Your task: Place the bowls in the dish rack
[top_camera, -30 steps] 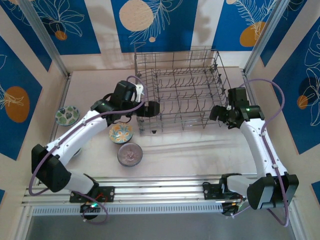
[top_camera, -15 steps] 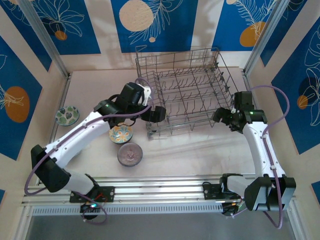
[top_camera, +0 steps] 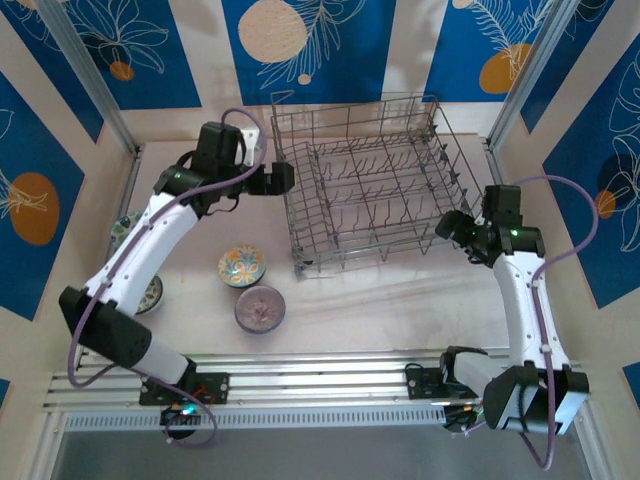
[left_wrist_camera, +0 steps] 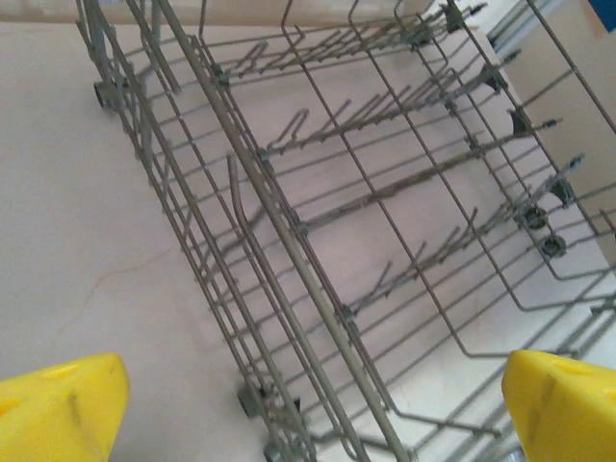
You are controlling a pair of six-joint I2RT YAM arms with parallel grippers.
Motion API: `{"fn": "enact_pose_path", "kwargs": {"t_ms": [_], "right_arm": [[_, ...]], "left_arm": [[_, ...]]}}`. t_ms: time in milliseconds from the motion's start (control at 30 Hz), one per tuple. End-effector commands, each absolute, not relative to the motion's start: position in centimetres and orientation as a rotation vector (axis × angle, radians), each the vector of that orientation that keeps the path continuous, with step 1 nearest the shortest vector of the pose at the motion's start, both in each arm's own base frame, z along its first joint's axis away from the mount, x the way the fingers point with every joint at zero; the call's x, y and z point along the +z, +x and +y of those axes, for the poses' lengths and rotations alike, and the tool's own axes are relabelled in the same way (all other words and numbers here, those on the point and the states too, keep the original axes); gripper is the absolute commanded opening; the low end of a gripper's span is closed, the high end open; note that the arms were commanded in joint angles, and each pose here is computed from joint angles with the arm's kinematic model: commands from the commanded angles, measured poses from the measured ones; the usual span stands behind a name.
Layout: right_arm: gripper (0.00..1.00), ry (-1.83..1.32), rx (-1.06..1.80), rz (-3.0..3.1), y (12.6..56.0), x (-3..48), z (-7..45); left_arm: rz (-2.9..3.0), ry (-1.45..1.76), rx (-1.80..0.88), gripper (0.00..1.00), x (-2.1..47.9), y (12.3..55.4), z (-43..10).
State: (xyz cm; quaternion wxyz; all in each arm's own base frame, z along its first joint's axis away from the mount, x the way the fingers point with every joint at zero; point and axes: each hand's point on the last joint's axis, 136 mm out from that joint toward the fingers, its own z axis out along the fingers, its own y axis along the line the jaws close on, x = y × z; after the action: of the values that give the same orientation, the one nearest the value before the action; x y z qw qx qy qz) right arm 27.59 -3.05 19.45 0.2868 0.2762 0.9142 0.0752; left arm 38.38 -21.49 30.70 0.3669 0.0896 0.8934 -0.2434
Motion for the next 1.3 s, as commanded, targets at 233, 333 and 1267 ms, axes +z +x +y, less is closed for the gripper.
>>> {"fn": "enact_pose_path", "kwargs": {"t_ms": [233,333,1267], "right_arm": [[0.91,0.856,0.355,2.416,30.1,18.5,-3.6],[0.90,0.865,0.374,2.410,31.2,18.6,-3.7],[0.90,0.826,0.470,2.387,36.3,19.1,-3.3]], "left_arm": [[2.352,0.287,-0.728,0.90,28.7,43.5,-23.7],[2.358,0.293,-0.778,0.89,28.1,44.5,-24.4],[2.396,0.361,-1.113,0.96,23.4,42.3,-28.2]]}}
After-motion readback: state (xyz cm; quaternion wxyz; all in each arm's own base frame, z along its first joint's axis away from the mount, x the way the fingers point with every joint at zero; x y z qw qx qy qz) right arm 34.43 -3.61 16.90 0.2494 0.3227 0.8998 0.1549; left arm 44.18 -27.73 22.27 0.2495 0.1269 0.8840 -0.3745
